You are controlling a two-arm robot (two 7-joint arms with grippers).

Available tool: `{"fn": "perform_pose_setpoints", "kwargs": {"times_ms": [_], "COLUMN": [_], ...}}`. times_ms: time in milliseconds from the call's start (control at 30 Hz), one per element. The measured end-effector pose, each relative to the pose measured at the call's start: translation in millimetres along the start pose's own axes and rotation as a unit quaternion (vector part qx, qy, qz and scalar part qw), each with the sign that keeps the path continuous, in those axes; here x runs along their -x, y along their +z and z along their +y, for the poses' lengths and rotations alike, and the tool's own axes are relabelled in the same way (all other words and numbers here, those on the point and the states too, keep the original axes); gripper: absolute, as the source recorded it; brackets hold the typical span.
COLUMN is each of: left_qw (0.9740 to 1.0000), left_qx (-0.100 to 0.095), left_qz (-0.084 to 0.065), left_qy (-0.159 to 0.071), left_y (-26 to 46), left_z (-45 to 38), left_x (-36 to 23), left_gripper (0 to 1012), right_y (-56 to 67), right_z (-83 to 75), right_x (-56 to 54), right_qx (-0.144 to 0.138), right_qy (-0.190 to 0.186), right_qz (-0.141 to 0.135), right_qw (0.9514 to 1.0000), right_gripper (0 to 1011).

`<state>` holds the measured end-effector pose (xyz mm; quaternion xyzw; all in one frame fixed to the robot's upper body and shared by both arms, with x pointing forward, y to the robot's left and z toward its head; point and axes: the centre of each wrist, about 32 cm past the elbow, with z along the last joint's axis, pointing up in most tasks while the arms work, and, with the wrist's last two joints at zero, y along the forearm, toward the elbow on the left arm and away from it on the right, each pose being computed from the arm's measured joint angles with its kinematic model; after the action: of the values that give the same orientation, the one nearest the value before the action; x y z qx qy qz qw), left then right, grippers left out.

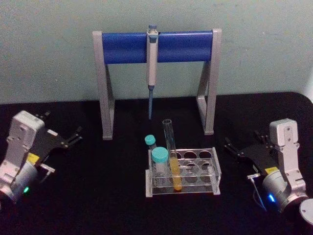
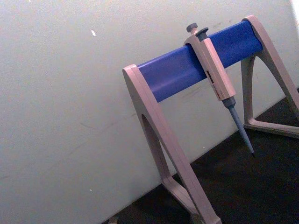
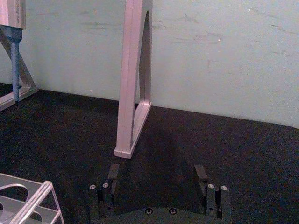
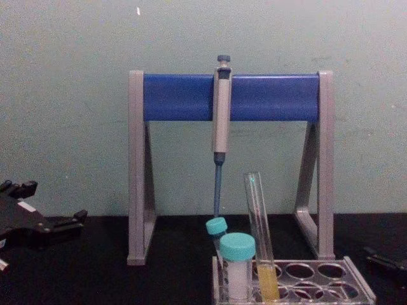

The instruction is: Pick up the test tube from the test tube rack, shake it, then place it back into the test tube rack.

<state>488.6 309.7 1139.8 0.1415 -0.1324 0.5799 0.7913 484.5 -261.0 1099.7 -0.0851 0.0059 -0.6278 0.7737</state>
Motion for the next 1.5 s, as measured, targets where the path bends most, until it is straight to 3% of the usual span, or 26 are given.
{"fn": "perform_pose_setpoints", "kwargs": {"times_ms": [1500], "left_qw": [1.0000], "left_qx": [0.000], "left_qz": [0.000], "left_qy": [0.000], "left_y": [0.0], "left_z": [0.0], "left_x": [0.0], "left_gripper": [1001], "right_y": [0.0], "right_z": [0.0], "right_x": [0.0], "right_qx": [0.000], "right_qy": [0.000], "right_qz": [0.000], "right_qw": [1.0000], "right_gripper": [1000]}}
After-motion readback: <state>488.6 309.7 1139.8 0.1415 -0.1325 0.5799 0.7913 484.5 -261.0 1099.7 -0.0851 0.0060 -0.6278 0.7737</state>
